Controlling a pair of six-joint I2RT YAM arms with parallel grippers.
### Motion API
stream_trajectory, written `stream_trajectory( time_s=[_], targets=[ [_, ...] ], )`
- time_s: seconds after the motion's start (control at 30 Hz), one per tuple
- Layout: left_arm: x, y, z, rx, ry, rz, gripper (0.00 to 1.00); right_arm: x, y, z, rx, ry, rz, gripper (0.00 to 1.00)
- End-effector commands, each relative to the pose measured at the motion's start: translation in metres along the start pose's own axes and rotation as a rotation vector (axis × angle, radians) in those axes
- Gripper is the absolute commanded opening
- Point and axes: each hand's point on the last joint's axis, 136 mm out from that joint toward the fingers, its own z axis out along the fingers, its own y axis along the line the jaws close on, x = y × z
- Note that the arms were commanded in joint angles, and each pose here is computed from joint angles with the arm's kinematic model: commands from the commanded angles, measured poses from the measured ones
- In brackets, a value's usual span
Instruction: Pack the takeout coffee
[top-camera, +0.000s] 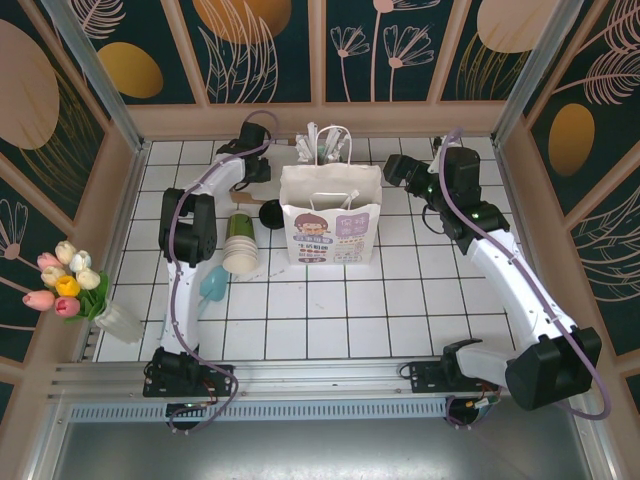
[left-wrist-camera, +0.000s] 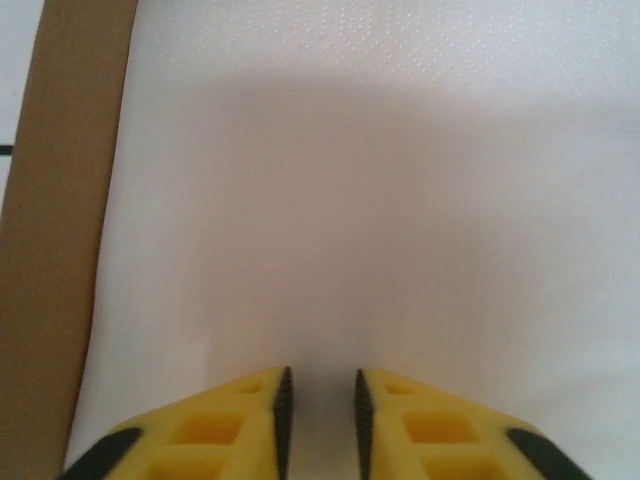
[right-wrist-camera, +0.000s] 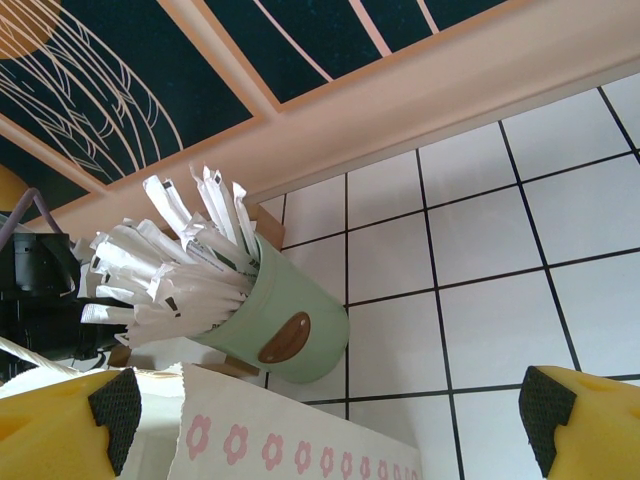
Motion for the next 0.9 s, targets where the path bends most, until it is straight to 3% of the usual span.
stream_trajectory(
  time_s=[0.0, 0.17, 0.37, 0.73, 0.87],
  targets=[
    [-0.003, 0.005, -0.004, -0.022, 0.001, 0.005, 0.18, -0.015, 0.011, -0.014, -0.018, -0.046, -0.022, 0.99],
    [-0.016, 0.002, -0.016, -0.004, -0.028, -0.002, 0.00, -0.016, 0.011, -0.015, -0.019, -0.050, -0.024, 0.99],
    [-0.025, 0.003, -0.031, 0.001, -0.051, -0.025, 0.00, -0.016, 0.011, -0.016, -0.014, -0.052, -0.029, 0.99],
    [-0.066, 0.002, -0.103, 0.064, -0.231, -0.119, 0.00, -0.010, 0.019, -0.016, -0.050, -0.040, -0.069, 0.99],
    [-0.052, -0.007, -0.099, 0.112, -0.158, -0.086, 0.00, -0.008, 0.028, -0.016, -0.067, -0.043, -0.100, 0.99]
  ],
)
